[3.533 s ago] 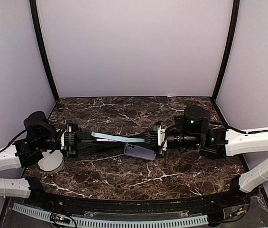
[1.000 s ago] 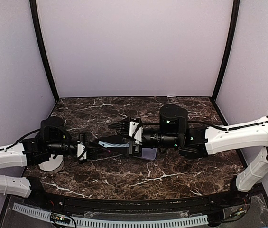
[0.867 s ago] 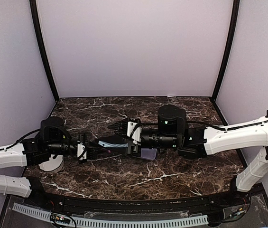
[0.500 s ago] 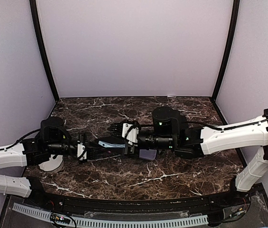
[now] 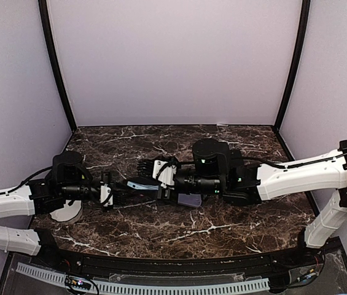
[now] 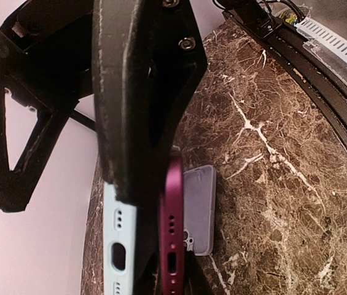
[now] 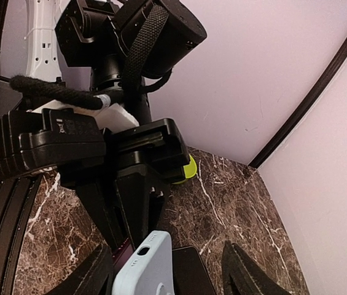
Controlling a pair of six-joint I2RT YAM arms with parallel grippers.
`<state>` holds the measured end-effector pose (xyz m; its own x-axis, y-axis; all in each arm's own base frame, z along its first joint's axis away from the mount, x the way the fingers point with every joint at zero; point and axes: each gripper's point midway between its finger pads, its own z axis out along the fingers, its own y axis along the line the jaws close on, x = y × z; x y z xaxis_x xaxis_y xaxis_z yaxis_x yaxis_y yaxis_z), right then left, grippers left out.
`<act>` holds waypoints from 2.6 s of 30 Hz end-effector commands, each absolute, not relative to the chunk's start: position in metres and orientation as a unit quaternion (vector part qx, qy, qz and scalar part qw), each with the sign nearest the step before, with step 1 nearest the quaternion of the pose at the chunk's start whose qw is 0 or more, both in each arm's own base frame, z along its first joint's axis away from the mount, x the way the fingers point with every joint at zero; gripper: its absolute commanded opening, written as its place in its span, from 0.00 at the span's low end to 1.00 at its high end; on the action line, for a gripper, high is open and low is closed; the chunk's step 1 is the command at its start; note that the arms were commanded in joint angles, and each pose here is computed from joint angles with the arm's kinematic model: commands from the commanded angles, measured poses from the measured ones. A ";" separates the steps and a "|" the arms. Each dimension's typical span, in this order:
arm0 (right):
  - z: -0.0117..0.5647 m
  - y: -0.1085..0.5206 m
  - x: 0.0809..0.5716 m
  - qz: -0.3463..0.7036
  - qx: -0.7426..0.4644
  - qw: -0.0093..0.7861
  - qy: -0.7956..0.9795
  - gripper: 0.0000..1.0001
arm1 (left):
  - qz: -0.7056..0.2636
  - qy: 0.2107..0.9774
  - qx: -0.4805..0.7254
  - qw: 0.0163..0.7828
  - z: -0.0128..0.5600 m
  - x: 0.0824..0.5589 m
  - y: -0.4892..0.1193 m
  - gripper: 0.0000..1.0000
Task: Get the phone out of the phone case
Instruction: Remove the phone case from the phone.
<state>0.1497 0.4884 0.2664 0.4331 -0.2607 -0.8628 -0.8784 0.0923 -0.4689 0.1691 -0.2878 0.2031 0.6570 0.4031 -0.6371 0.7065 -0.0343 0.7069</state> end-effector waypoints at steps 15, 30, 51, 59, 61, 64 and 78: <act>0.247 0.484 0.160 0.192 -0.653 0.564 0.467 0.40 | -0.133 0.354 0.687 0.621 0.235 0.165 -0.292 0.00; 0.221 0.485 0.152 0.153 -0.681 0.543 0.467 0.25 | -0.118 0.369 0.671 0.632 0.240 0.175 -0.290 0.00; 0.217 0.491 0.152 0.146 -0.679 0.543 0.473 0.02 | -0.054 0.408 0.622 0.666 0.255 0.205 -0.281 0.00; 0.218 0.490 0.161 0.128 -0.668 0.551 0.484 0.00 | -0.021 0.421 0.594 0.685 0.266 0.218 -0.274 0.00; 0.218 0.489 0.162 0.126 -0.667 0.552 0.485 0.00 | -0.012 0.425 0.587 0.689 0.269 0.221 -0.272 0.00; 0.221 0.490 0.162 0.127 -0.665 0.553 0.485 0.00 | -0.002 0.427 0.576 0.697 0.273 0.225 -0.269 0.00; 0.221 0.482 0.171 0.093 -0.667 0.557 0.486 0.00 | 0.022 0.434 0.541 0.720 0.291 0.233 -0.255 0.00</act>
